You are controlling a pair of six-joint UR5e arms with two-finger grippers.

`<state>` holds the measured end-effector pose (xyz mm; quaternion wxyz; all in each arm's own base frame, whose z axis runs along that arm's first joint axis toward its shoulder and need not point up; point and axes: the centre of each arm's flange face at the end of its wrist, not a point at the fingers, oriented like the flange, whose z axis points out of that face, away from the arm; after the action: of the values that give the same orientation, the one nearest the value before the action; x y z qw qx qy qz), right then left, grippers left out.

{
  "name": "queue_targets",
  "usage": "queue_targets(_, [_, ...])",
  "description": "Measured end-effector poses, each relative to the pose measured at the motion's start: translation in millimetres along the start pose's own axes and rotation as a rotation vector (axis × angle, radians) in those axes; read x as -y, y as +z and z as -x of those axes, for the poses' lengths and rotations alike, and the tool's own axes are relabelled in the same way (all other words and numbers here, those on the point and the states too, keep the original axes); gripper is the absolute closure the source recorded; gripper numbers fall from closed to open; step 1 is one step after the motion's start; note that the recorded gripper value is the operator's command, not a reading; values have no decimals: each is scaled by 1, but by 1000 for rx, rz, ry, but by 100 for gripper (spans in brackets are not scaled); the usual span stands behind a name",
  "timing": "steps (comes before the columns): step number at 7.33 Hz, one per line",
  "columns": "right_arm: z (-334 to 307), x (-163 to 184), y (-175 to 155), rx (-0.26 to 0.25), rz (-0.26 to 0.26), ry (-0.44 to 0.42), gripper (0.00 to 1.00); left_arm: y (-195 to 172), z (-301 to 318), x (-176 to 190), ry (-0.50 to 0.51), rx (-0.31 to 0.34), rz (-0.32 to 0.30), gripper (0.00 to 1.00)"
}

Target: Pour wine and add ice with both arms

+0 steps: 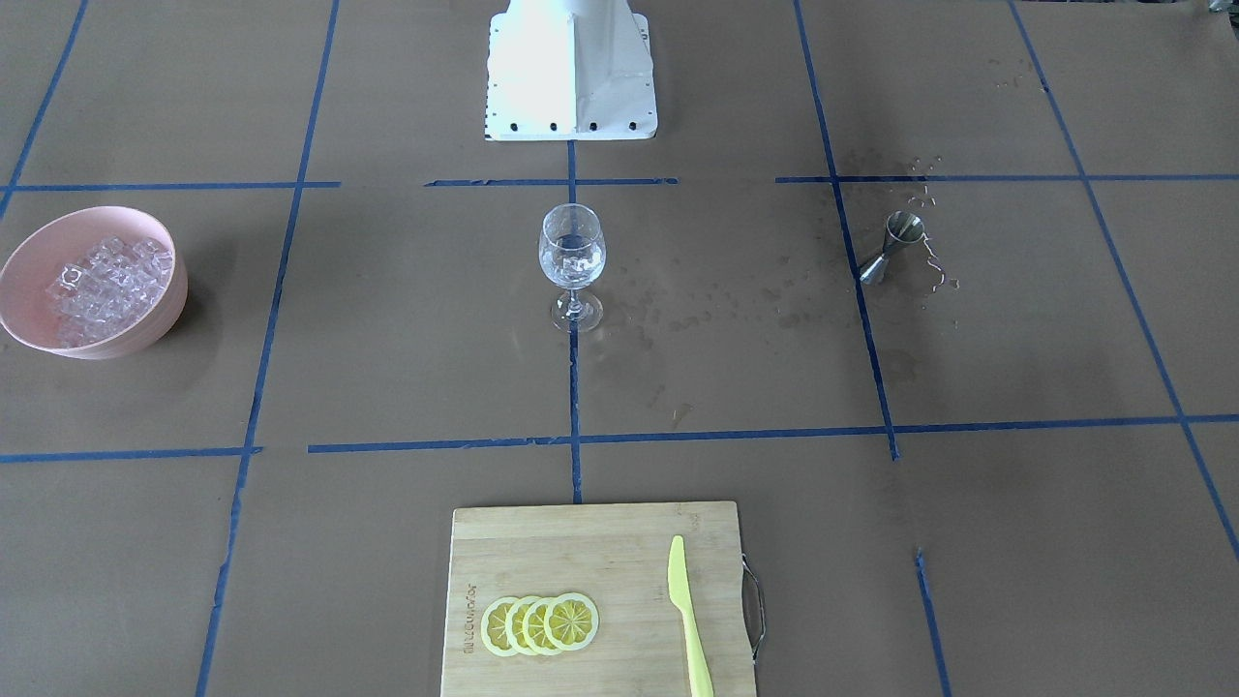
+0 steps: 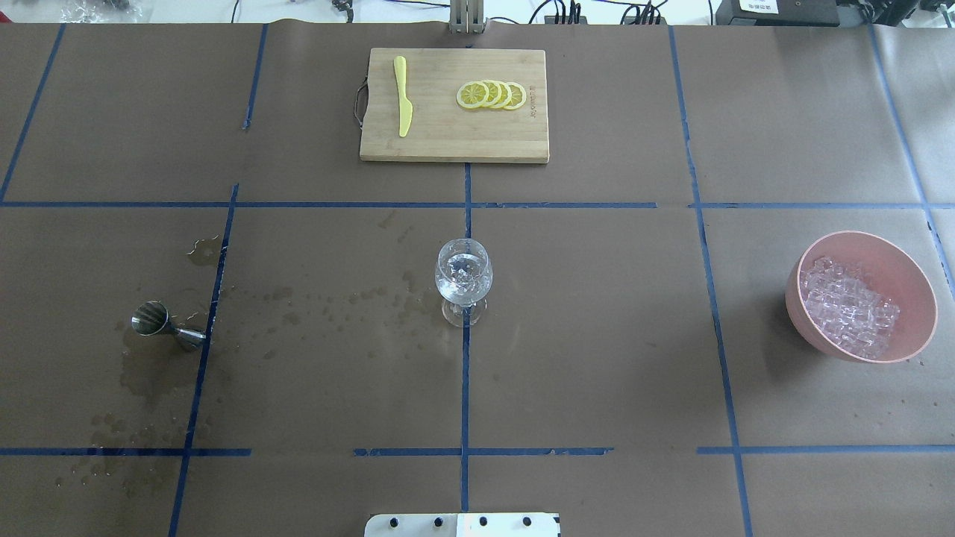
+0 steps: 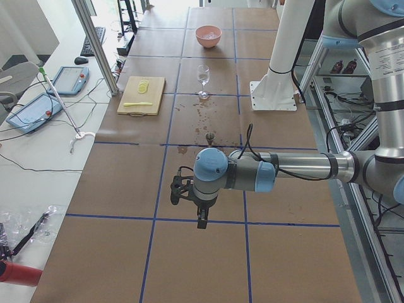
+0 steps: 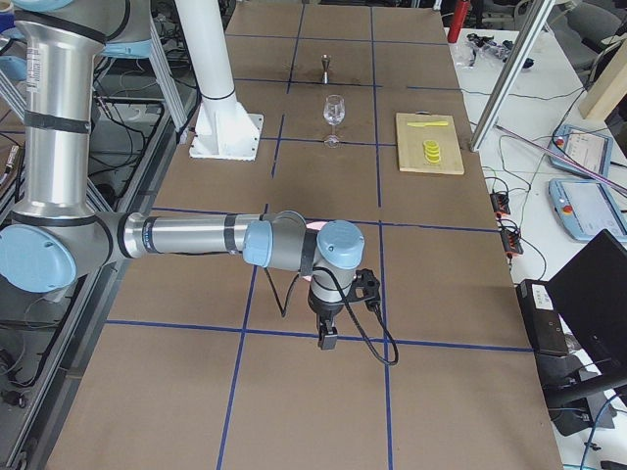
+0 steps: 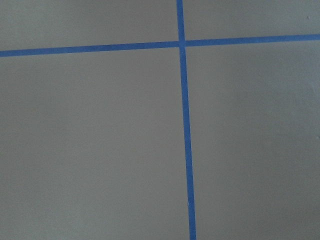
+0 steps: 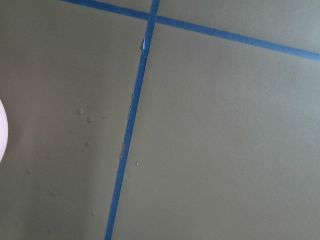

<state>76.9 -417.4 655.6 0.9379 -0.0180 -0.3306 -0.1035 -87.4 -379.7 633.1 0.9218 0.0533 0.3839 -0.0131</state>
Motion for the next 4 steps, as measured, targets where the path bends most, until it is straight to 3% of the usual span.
queue_targets(2, [-14,-19,22,7,18,19,0,-5,5,-1,-11,4,-14,0])
queue_targets(4, [-16,-21,25,-4,-23,-9,0,-5,6,-1,-12,3,-15,0])
